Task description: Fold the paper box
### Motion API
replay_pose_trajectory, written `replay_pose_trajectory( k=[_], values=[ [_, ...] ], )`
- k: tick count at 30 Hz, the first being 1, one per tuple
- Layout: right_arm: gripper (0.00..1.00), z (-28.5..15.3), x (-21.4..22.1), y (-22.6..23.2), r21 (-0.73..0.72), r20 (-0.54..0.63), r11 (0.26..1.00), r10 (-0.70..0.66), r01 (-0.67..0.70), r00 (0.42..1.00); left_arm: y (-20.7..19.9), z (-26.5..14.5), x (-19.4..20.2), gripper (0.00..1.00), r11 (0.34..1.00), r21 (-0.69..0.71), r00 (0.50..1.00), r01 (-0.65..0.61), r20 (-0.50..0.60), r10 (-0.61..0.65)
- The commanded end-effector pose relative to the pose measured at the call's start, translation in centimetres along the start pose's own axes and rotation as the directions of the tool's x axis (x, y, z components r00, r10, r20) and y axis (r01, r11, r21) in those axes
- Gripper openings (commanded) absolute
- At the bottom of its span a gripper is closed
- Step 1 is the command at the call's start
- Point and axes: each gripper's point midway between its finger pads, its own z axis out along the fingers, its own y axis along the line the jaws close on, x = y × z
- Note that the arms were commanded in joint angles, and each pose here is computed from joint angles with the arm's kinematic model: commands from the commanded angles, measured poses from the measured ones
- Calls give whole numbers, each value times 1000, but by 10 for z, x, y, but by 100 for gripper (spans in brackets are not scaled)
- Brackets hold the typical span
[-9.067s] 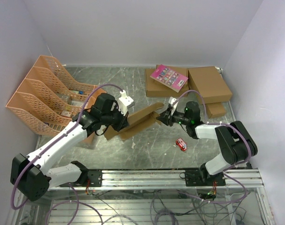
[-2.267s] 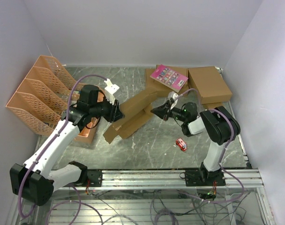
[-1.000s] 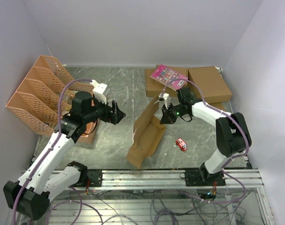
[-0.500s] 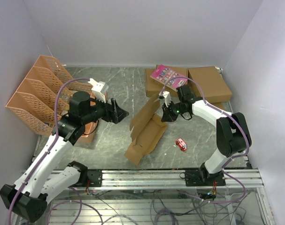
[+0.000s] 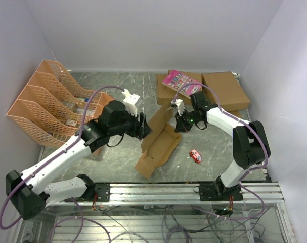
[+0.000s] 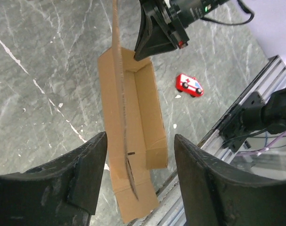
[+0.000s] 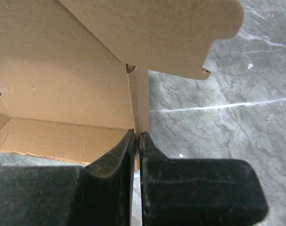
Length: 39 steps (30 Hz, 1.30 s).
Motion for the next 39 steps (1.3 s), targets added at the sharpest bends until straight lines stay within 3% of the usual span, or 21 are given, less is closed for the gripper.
replay_pose_trajectory(
  k=[1,6,8,16,39],
  values=[
    [0,-1,-4,-5,10,-8,1000,-1,1,1000,1,12,-6,60,996,-61,998,-59,0,59],
    [0,-4,-5,-9,36,-17,999,-14,15,1000,5,25,4,16,994,-75,995,-84,-50,81],
    [0,-5,-4,-11,47,-24,999,-17,19,1000,8,27,6,7,992,-88,995,-90,-57,85],
    [6,-1,0,-21,109,-47,993,-35,40,998,20,35,24,7,988,-118,990,-102,-112,89],
    [27,19,11,-24,133,-96,985,-98,110,991,19,35,26,7,988,-92,989,-124,-96,115]
  ],
)
